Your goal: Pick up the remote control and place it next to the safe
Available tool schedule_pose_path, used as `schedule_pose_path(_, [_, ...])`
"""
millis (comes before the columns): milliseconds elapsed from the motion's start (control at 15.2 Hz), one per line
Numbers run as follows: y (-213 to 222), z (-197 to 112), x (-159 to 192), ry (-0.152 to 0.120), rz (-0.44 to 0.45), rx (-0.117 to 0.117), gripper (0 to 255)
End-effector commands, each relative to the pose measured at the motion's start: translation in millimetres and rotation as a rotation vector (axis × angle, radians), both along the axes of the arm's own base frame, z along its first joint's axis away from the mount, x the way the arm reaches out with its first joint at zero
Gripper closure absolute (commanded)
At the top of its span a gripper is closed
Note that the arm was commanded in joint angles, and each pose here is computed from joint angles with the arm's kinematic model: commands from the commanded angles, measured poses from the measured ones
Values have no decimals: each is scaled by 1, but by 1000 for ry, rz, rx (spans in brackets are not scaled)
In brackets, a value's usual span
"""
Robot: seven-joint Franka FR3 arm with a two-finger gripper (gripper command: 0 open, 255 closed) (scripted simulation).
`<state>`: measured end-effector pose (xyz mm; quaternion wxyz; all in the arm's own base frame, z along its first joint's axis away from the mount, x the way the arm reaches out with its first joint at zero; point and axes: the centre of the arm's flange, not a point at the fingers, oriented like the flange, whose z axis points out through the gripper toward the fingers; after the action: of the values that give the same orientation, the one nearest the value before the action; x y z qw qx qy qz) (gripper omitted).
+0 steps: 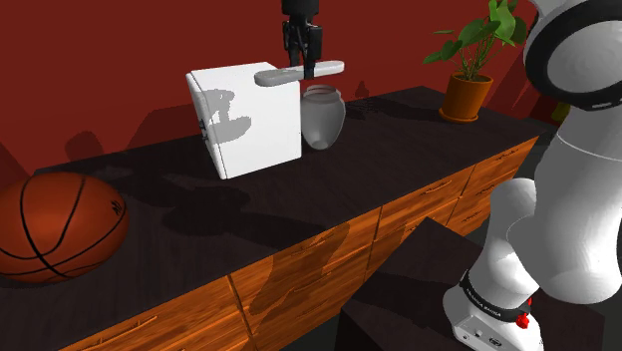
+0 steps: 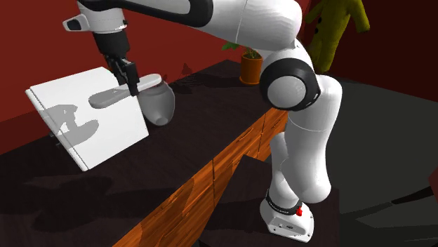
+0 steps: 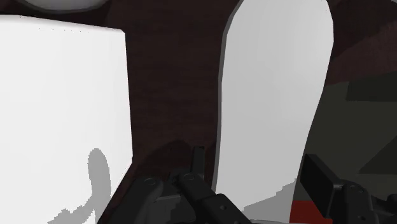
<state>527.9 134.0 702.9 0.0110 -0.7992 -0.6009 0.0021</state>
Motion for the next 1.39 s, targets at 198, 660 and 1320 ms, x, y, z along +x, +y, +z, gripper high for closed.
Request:
schedule_pose_path(198, [72, 0, 22, -1, 0, 1, 255])
schedule_pose_path(660, [72, -37, 22, -1, 0, 1, 255])
schedule_pose_path(1320, [72, -89, 22, -1, 0, 1, 255])
